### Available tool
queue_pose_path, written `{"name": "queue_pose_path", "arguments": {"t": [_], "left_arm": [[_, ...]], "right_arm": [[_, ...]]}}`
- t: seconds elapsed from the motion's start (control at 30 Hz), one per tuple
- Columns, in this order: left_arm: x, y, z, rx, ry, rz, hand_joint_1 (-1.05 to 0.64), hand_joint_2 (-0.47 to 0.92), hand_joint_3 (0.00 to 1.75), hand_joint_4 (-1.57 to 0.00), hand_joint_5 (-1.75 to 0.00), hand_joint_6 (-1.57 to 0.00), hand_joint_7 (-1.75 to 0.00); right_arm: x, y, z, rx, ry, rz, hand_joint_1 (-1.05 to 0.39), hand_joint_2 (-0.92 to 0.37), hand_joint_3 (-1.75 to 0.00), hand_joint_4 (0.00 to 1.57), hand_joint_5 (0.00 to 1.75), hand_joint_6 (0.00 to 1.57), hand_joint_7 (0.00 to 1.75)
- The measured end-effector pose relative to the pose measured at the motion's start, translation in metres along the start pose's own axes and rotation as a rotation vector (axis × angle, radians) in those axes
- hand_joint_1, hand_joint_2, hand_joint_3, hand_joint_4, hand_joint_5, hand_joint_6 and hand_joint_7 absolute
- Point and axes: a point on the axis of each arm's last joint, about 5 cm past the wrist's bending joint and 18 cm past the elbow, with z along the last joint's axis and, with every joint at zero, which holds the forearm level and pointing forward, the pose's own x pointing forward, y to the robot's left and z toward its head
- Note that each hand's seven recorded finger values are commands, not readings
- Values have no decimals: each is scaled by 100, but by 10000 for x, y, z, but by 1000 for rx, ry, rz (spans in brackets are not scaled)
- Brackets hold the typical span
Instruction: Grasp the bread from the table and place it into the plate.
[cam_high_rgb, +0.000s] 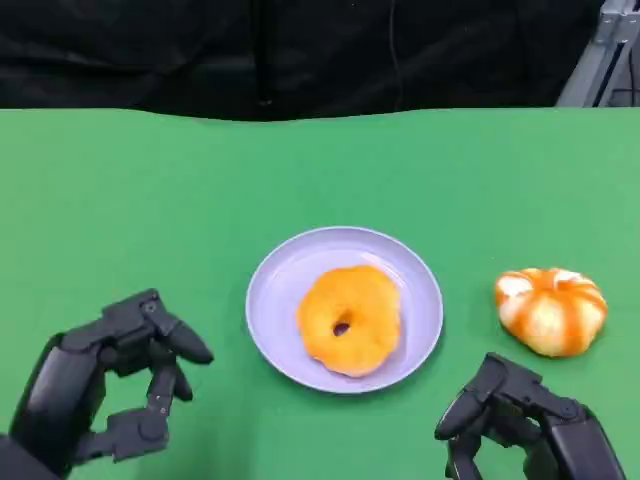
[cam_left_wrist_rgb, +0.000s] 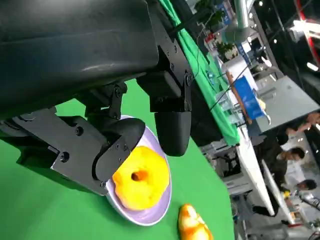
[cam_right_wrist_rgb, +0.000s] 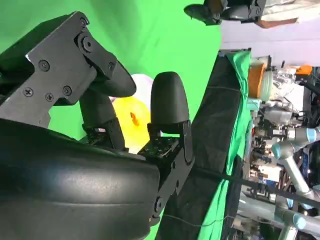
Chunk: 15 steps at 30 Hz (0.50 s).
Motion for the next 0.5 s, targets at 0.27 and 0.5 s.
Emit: {"name": "queue_pose_path", "arguments": {"t": [0.27,0.5], "left_arm": [[-60,-96,-89,-99,57,51,-6,36,146,-86,-175,-78,-160],[-64,-102,-112,-104,54,39,-7,37,144,-86,-175,-77,-161]], "right_arm": [[-1,-33,-2,-7,1,-8,-2,-33,-140,66,173,66,152],[-7,-33,-1,8,4,-11,-2,-31,-143,67,175,66,154]]}}
